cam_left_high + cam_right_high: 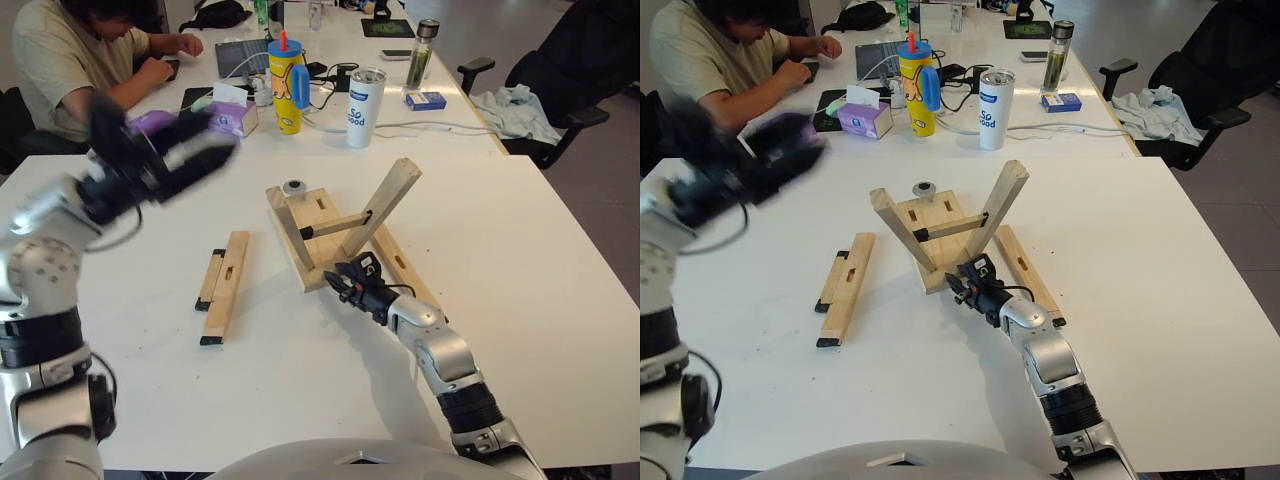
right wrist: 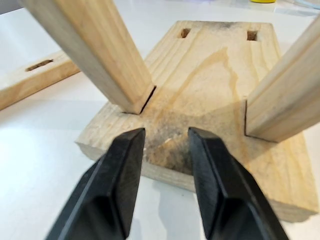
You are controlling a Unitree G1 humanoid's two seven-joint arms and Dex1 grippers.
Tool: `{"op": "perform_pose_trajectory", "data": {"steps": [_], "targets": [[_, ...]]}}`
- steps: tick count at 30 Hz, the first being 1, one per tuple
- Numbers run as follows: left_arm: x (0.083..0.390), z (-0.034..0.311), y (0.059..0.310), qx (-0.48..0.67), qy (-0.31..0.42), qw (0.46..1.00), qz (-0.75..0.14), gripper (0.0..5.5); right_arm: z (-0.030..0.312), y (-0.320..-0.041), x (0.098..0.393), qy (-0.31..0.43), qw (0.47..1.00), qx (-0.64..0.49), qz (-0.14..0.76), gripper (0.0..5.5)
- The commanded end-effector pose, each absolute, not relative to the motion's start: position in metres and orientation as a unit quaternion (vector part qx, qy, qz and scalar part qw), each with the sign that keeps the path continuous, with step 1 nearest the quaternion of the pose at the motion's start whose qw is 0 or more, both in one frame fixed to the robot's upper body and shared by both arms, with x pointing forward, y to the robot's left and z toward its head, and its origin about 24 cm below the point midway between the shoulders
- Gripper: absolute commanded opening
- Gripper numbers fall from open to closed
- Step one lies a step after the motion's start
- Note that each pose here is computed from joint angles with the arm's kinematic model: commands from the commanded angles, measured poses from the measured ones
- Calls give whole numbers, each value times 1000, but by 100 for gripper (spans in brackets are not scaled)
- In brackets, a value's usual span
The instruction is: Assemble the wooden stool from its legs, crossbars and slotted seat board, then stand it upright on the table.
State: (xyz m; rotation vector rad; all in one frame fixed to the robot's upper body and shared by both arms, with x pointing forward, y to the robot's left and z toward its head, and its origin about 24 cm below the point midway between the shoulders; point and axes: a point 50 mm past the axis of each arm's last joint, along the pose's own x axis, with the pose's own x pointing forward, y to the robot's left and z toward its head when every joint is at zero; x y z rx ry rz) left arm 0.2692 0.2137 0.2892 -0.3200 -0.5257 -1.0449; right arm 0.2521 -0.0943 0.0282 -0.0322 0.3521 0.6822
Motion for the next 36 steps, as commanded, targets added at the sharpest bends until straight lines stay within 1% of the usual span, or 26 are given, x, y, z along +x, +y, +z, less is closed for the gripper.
{"op": "perform_pose_trajectory", "data": {"steps": [1, 3, 4, 5, 7, 8, 9, 11, 14, 16, 18, 19, 20, 21, 22, 23, 24, 25, 26, 27, 28, 29, 30, 33, 35, 36], "targets": [[251, 332, 162, -217, -310, 761, -527, 394, -12, -100, 232, 283, 904, -12, 319, 157], [268, 295, 129, -199, -194, 814, -509, 394, -14, -99, 232, 285, 904, -14, 318, 157], [279, 250, 114, -147, -87, 861, -479, 394, -14, -99, 233, 286, 903, -15, 319, 157], [286, 203, 106, -98, 29, 889, -447, 394, -13, -97, 233, 285, 903, -16, 321, 157], [288, 110, 115, -18, 202, 912, -356, 394, -13, -95, 235, 285, 902, -16, 323, 157], [286, 87, 122, 21, 235, 914, -329, 394, -13, -93, 236, 286, 901, -16, 326, 157], [287, 84, 122, 20, 227, 918, -324, 394, -13, -92, 237, 287, 900, -18, 328, 157], [302, 119, 114, 3, 138, 933, -331, 394, -14, -94, 237, 290, 901, -18, 323, 157], [319, 225, 111, -48, -109, 940, -321, 394, -18, -95, 238, 294, 901, -18, 317, 157], [307, 281, 115, -98, -237, 910, -325, 394, -19, -95, 238, 297, 901, -18, 317, 157], [288, 323, 120, -123, -332, 876, -329, 394, -18, -94, 239, 296, 900, -18, 319, 157], [280, 336, 122, -130, -360, 863, -331, 394, -18, -94, 239, 295, 901, -17, 318, 157], [277, 340, 122, -132, -365, 858, -336, 394, -17, -94, 240, 293, 902, -17, 317, 157], [280, 333, 119, -115, -345, 870, -334, 394, -16, -94, 241, 292, 903, -15, 315, 157], [289, 314, 116, -105, -296, 893, -323, 394, -16, -93, 241, 290, 904, -14, 314, 157], [299, 285, 112, -101, -223, 918, -312, 394, -16, -93, 242, 290, 904, -13, 313, 157], [307, 235, 104, -54, -120, 944, -302, 394, -15, -92, 242, 289, 904, -12, 314, 157], [307, 175, 97, -23, 13, 954, -298, 394, -13, -91, 243, 287, 905, -11, 314, 157], [295, 119, 91, 33, 122, 941, -313, 394, -12, -91, 244, 286, 905, -11, 315, 157], [284, 83, 93, 45, 186, 935, -299, 394, -11, -90, 245, 284, 905, -10, 316, 157], [280, 68, 96, 53, 207, 935, -285, 394, -10, -89, 247, 283, 904, -12, 319, 157], [285, 75, 98, 64, 180, 944, -270, 394, -9, -90, 247, 282, 904, -12, 320, 157], [296, 94, 101, 63, 133, 957, -250, 394, -8, -90, 248, 281, 905, -12, 319, 157], [321, 188, 117, 35, -90, 981, -168, 394, -7, -91, 248, 281, 905, -11, 319, 157], [317, 237, 136, 3, -204, 974, -104, 394, -7, -91, 250, 281, 905, -13, 320, 157], [311, 253, 145, -9, -242, 967, -76, 394, -7, -91, 251, 281, 905, -13, 320, 157]]}}
